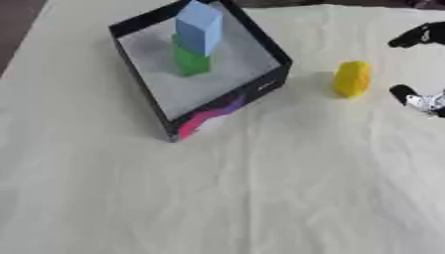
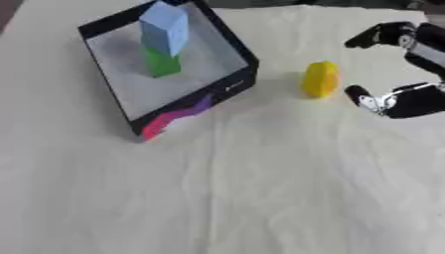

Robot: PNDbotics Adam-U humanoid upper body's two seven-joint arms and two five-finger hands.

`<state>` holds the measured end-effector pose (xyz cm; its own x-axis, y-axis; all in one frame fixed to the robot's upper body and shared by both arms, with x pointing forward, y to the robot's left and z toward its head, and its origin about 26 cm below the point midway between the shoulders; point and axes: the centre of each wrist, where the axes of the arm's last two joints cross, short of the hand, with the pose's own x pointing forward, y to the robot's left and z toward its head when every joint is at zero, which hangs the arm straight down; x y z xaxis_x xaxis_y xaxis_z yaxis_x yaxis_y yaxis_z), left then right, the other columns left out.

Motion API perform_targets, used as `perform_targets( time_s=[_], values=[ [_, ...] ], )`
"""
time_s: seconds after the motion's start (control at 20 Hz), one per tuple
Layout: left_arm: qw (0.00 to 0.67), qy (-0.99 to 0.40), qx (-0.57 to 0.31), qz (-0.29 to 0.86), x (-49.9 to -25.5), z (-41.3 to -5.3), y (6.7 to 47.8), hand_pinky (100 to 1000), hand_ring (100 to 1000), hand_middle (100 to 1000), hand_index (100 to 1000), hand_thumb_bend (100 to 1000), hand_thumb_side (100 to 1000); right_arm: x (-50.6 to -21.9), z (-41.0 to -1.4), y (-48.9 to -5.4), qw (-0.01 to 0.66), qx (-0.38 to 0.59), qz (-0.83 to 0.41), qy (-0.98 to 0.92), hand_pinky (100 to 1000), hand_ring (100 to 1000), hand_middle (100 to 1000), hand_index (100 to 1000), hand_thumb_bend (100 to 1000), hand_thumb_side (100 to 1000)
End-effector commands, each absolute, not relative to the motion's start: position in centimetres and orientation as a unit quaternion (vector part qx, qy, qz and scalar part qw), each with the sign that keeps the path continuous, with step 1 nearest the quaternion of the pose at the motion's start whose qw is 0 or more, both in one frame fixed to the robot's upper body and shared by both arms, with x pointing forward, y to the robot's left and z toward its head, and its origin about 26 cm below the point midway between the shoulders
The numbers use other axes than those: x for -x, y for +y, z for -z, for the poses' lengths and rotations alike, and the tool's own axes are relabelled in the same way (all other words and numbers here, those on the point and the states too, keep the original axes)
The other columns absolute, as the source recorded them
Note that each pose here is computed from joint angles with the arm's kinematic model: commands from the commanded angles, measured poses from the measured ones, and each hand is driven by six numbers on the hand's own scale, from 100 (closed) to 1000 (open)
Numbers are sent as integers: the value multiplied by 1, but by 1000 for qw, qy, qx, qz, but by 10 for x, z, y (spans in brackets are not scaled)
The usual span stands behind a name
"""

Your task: Pick up objects on the table and place them in the box.

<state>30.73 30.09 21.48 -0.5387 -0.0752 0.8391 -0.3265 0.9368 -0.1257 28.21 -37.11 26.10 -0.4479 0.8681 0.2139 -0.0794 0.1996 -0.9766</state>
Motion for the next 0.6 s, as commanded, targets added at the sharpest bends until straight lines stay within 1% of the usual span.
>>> perform_targets(
  time_s=[0.05,0.35,0.55,0.6],
  values=[
    [455,-874,-116,-125,-306,-222,300,716,618,792,874,408,632,-285,-276,-375,423,310,-565,-637,933,875,832,880,238,332],
    [459,-874,-109,-118,-307,-223,296,716,617,790,870,409,636,-295,-283,-377,426,316,-564,-633,929,872,829,880,248,319],
    [458,-875,-107,-116,-308,-224,295,716,617,789,869,409,637,-304,-283,-380,433,324,-557,-630,930,871,829,881,240,332],
    [457,-876,-107,-115,-308,-224,295,716,617,789,868,409,636,-307,-282,-381,436,324,-557,-629,931,873,831,882,242,347]
  ],
)
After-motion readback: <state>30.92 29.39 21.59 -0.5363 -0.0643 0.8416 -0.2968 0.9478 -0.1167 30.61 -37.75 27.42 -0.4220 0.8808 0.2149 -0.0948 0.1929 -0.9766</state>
